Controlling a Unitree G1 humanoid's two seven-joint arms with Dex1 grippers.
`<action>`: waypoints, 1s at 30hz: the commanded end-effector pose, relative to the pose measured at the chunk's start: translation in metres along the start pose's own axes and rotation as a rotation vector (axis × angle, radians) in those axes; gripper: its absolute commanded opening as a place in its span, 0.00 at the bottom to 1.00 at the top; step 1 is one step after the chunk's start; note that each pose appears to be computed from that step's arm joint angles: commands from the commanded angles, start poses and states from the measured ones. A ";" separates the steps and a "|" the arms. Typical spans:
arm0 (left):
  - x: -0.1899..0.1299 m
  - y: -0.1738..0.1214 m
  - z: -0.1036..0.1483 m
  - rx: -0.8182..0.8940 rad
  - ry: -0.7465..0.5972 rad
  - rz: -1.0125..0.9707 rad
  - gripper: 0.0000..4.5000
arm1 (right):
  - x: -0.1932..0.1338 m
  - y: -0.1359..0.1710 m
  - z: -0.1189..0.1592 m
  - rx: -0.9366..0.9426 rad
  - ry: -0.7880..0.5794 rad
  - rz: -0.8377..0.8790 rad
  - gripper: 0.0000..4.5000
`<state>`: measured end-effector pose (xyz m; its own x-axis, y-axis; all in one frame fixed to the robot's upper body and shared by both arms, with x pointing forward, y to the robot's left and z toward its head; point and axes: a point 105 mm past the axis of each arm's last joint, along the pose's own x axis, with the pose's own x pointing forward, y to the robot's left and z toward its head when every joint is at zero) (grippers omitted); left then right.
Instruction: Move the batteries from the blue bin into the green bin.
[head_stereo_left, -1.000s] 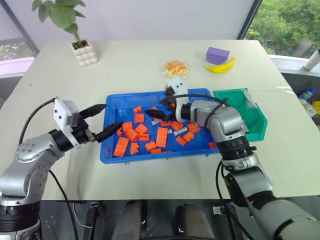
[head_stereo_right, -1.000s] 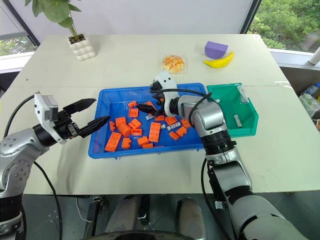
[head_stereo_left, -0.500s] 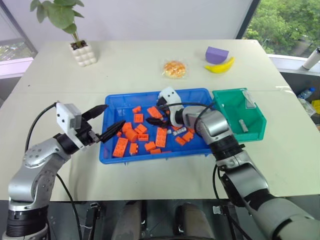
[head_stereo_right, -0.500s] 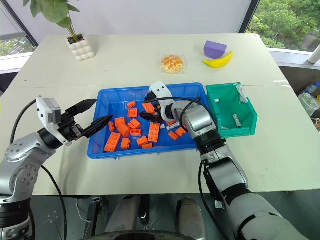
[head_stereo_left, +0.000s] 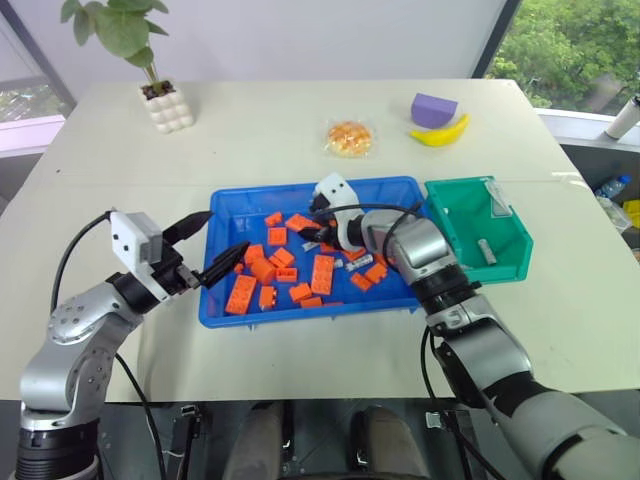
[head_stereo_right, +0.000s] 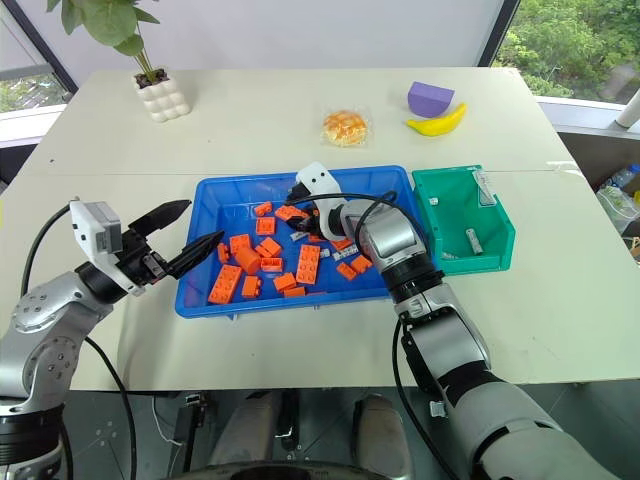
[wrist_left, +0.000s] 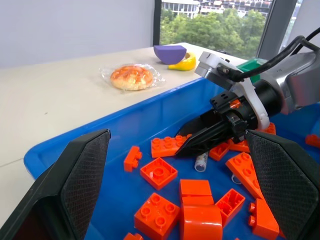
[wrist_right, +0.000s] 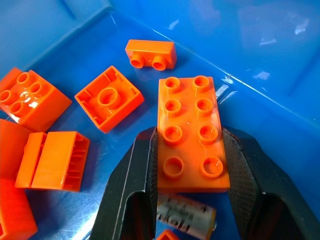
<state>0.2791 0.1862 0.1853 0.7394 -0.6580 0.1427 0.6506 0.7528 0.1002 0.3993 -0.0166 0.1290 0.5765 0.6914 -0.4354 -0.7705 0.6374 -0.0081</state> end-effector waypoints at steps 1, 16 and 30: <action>0.002 -0.001 0.011 0.041 -0.039 -0.002 1.00 | -0.009 0.006 0.049 -0.051 -0.127 0.008 0.27; -0.013 0.000 0.036 0.039 -0.004 -0.080 1.00 | -0.077 0.074 0.024 -0.214 -0.025 0.408 0.27; -0.029 -0.016 0.018 0.002 0.173 -0.199 1.00 | -0.072 0.069 -0.006 -0.256 0.043 0.390 0.61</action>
<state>0.2498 0.1978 0.1890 0.6418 -0.7652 -0.0505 0.7665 0.6378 0.0754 0.3027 -0.0249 0.1481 0.2163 0.8364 -0.5037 -0.9717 0.2347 -0.0275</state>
